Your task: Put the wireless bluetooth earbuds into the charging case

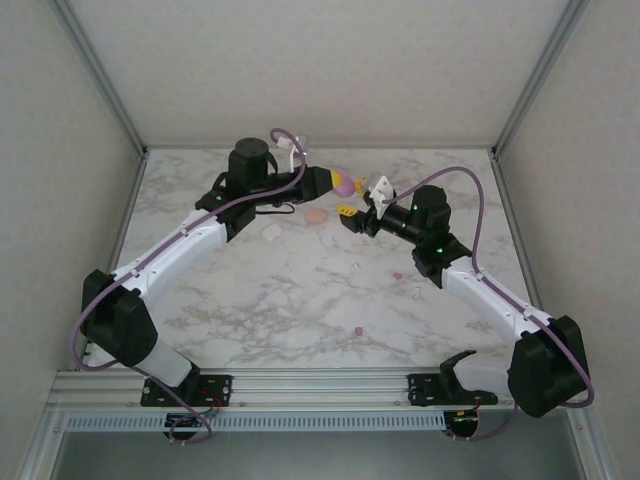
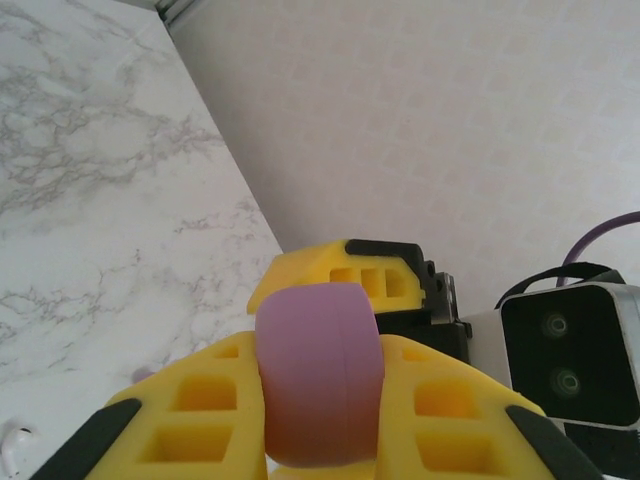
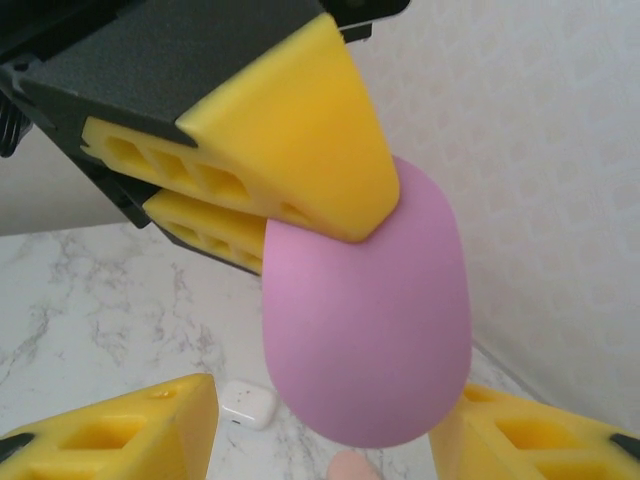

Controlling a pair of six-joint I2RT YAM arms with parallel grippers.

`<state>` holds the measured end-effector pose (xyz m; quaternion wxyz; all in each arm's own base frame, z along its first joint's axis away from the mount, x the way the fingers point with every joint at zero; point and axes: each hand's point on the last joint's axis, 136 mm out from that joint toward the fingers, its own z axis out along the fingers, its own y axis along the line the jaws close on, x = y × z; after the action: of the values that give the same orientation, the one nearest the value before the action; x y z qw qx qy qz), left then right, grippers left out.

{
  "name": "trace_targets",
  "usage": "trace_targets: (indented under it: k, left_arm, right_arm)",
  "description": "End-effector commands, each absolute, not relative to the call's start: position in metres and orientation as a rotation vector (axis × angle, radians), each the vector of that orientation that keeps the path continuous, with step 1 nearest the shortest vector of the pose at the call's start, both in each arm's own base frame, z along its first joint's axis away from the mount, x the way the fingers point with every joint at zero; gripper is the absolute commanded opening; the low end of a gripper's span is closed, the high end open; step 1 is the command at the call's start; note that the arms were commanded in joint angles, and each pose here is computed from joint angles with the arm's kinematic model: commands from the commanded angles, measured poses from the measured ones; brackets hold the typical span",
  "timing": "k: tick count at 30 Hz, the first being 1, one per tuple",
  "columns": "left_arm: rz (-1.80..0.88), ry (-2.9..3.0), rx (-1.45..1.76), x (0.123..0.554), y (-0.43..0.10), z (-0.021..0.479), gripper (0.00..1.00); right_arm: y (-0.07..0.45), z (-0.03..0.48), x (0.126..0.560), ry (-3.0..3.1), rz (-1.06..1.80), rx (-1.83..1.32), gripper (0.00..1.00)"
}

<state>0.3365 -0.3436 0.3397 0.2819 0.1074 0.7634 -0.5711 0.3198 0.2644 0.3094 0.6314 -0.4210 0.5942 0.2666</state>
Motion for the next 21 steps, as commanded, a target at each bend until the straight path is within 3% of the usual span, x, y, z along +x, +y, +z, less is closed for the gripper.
trace_targets:
  k: [1,21]
  left_arm:
    - [-1.571,1.989,0.329,0.327,-0.34,0.359,0.16]
    - [-1.563,2.008,0.345,0.324,-0.341,0.359,0.17]
  right_arm:
    - [0.261,0.333,0.321,1.277,0.585,-0.945,0.57]
    - [0.257,0.352,0.323,1.232,0.557,-0.918,0.57]
